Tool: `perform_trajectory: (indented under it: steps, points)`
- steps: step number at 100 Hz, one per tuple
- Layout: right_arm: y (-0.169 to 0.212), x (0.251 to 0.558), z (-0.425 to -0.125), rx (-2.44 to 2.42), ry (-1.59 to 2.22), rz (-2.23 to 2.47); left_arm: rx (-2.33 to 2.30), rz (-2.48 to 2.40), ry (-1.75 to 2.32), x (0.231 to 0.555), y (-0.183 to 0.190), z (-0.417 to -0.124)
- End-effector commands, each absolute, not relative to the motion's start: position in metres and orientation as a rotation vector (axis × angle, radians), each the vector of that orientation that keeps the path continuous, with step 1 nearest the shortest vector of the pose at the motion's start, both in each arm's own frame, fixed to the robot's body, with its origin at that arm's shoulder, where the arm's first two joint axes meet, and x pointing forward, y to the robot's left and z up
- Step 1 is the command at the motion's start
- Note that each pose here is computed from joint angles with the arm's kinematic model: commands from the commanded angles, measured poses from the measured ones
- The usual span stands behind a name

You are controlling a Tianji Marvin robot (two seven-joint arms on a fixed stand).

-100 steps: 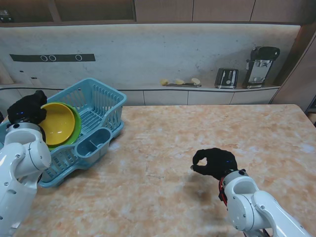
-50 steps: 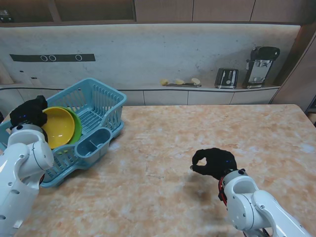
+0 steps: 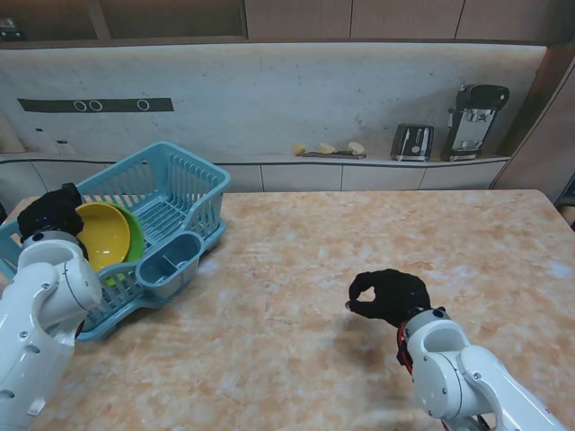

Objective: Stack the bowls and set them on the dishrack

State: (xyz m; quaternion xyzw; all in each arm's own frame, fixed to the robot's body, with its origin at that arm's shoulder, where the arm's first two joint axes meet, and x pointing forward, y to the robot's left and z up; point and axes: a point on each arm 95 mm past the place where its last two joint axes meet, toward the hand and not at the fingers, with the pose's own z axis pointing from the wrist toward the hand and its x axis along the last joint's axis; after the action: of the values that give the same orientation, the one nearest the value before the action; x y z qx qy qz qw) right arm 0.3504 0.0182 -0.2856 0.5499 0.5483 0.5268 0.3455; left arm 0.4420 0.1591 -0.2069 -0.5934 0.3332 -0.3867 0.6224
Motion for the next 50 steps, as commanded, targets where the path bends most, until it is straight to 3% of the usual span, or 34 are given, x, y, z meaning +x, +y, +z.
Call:
perform_trajectory:
  steps: [1, 50]
  points:
    - [0.0208, 0.3477, -0.2903, 1.445, 1.447, 1.363, -1.369, -0.885, 0.763, 0.4417, 0.1585, -0.2028]
    - [0.0206, 0.3478, -0.2905, 1.445, 1.447, 1.364, -1.43, -0.828, 0.781, 0.4366, 0.1581, -0.2093]
